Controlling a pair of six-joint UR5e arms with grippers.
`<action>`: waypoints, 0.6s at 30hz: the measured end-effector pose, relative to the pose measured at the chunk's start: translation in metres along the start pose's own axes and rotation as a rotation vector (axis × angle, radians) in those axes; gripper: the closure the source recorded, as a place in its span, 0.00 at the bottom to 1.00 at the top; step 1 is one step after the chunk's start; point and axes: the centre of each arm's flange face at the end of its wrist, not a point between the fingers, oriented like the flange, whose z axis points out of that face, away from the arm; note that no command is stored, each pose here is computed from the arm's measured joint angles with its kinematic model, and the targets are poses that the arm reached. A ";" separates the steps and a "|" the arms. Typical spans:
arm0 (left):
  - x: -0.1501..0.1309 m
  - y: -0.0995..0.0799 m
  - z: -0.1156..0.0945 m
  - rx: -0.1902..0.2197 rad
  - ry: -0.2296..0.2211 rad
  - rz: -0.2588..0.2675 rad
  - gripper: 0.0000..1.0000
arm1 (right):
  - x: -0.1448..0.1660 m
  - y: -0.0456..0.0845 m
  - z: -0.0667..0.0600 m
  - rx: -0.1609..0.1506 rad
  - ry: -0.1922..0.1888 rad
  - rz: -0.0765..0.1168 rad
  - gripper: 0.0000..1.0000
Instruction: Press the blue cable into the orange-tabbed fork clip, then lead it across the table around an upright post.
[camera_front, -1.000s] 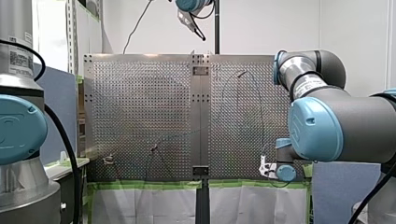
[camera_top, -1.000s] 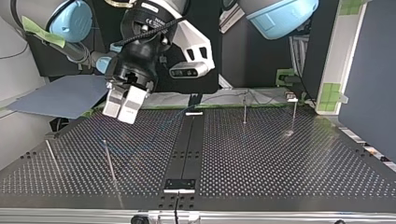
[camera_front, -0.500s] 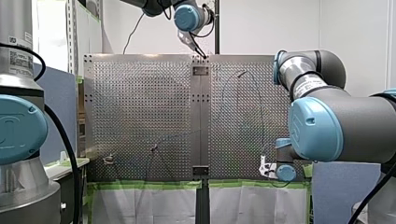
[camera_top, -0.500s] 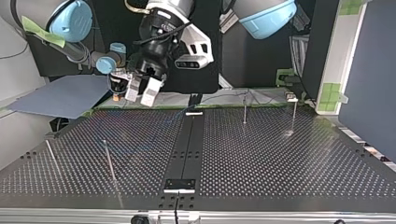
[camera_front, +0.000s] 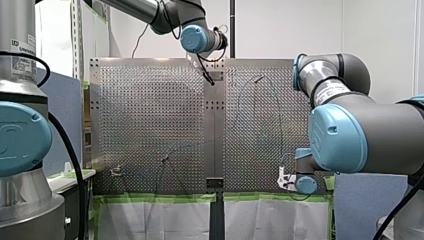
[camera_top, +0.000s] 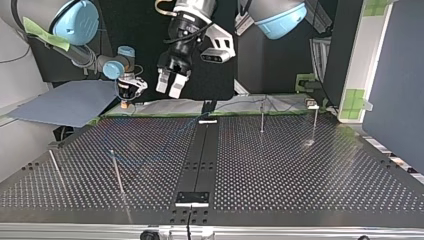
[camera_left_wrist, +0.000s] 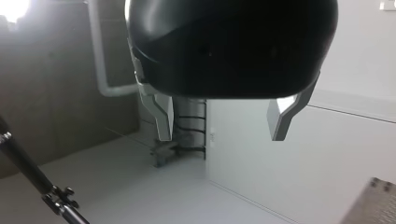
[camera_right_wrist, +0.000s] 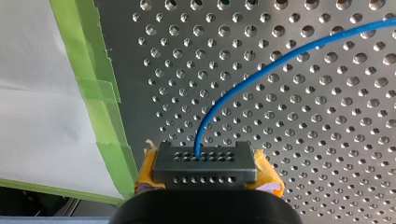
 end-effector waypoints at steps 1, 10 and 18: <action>0.004 0.005 -0.003 -0.007 0.009 0.006 0.00 | 0.000 0.000 0.000 0.000 0.000 0.000 1.00; 0.032 0.041 -0.024 -0.059 0.076 0.053 0.00 | 0.000 0.000 0.000 0.000 0.001 0.000 1.00; 0.065 0.079 -0.046 -0.112 0.145 0.106 0.00 | 0.001 0.000 0.001 0.000 0.003 -0.002 1.00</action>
